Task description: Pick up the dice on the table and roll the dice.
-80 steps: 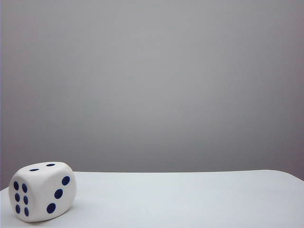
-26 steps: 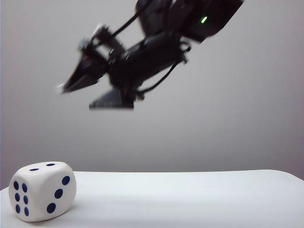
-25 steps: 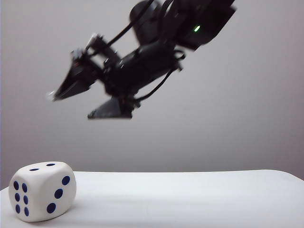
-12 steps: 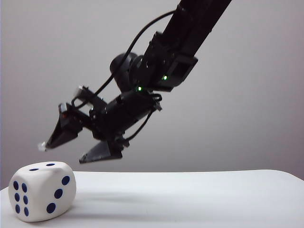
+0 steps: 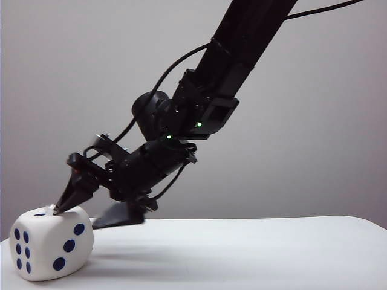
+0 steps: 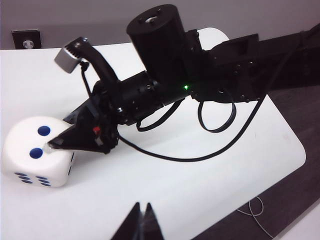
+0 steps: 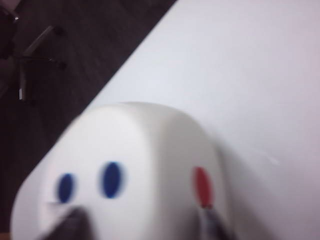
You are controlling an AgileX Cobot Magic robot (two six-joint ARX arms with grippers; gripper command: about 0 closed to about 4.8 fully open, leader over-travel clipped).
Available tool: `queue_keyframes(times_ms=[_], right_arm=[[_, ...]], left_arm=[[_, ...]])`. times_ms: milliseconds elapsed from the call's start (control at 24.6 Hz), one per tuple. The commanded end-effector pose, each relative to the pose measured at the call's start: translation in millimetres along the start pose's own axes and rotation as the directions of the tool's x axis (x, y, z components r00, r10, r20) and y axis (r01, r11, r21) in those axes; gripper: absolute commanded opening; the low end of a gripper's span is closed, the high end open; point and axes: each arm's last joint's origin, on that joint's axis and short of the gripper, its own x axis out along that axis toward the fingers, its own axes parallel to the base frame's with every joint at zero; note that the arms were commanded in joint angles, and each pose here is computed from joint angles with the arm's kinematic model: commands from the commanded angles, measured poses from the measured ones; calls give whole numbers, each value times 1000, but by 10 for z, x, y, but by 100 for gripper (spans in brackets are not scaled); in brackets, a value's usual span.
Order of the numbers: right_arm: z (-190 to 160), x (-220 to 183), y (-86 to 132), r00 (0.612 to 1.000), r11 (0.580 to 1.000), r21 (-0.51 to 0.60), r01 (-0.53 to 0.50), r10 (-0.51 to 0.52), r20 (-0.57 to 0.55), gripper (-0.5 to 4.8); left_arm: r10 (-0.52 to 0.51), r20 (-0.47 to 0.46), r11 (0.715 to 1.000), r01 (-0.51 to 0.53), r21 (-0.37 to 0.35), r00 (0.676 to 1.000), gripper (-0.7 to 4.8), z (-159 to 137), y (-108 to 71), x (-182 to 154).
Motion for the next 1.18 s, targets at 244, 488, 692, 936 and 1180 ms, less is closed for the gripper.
queue_keyframes(times_ms=[244,488,692,936,1180], right_arm=[[109,-93,85,1000,1000,-12,-11,12,17,8],[617,-1059,10,994,997,53,64,-69,90,13],[558,-1849,67,979,986,-42,159,-163,-123,12],[479,-2267,334,951,975,-129,180,-206,-228,12],[571,-2473,523,967,964,-185,189,-215,-136,12]], left_arm=[[60,24,997,-61,37,998,-6,26,10,-15],[119,97,991,-125,57,988,-5,96,22,-20],[109,163,989,-123,80,981,-5,180,26,3],[73,166,985,-98,143,983,-5,295,89,178],[51,101,990,-64,127,994,-5,329,171,377]])
